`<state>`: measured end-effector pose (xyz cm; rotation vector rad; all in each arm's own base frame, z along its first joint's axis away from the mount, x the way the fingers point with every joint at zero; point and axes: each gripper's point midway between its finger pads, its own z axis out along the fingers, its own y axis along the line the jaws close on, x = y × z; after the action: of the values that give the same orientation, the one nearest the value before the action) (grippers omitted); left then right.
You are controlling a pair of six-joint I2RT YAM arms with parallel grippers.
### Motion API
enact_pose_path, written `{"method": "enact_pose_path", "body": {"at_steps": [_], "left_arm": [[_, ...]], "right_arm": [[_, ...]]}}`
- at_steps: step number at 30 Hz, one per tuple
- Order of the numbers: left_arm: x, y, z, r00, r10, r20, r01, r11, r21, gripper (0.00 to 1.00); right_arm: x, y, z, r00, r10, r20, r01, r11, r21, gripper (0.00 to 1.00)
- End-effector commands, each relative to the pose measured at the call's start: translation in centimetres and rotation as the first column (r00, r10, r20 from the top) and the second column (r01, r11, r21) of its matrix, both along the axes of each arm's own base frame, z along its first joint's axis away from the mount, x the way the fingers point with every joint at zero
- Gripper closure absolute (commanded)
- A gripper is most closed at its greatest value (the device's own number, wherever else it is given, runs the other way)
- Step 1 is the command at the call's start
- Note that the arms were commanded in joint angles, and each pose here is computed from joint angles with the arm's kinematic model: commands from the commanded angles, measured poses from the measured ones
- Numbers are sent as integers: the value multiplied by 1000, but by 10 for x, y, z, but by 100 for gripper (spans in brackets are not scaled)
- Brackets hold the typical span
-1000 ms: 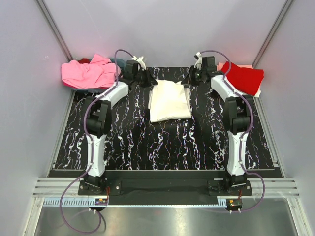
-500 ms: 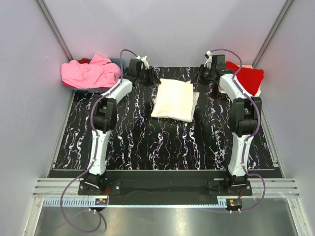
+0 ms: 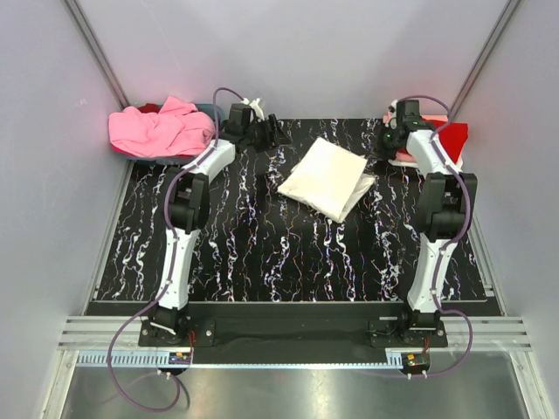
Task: Fold and stack the t-shirts
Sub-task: Fold the tshirt
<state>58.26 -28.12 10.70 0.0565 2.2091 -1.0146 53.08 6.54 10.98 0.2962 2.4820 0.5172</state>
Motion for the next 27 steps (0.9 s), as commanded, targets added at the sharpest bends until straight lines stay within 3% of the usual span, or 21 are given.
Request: {"method": "enact_pose_path", "body": {"at_steps": [1,3,4,9,13,14,15,18,19,23,27], "left_arm": [[11,8,3,999,24,40,-23,1000,-19,30],[13,11,1,999,34,30,-34,999,-20,30],[13,12,1,999,35,32,-34,999,-22,30],[13,17,-2,999,47,27,-47,999,-23,29],[12,18,0,998,47,37,-46,999,-25,29],[12,19,0,998,47,38,-46,999,-23,29],[12,19,0,998,46,38,-45,999,-23,29],[12,23,-1,998,51,30,-50,998,-29,28],[11,24,-4,998,53,26,-53,998,-30,28],[11,27,-2,998,61,25,-60,997,-56,28],[12,29,2,997,68,31,-66,996,-66,28]], "right_arm": [[-16,-23,4,995,-90,-44,89,996,-28,100],[-27,-20,21,991,-137,-3,137,990,10,100],[-39,-20,-2,979,-201,-42,202,979,37,100],[-102,-74,-71,847,-503,-174,474,861,-183,100],[-115,-92,-107,796,-537,-278,510,843,-169,97],[-116,-92,-110,797,-525,-299,505,850,-146,69],[-118,-88,-114,795,-513,-323,497,857,-136,48],[-122,-83,-94,817,-489,-304,481,870,-106,5],[-130,-83,-90,820,-488,-299,477,871,-113,0],[-145,-83,-52,845,-487,-220,479,873,-91,0],[-166,-56,-45,866,-445,-228,467,883,47,0]]}}
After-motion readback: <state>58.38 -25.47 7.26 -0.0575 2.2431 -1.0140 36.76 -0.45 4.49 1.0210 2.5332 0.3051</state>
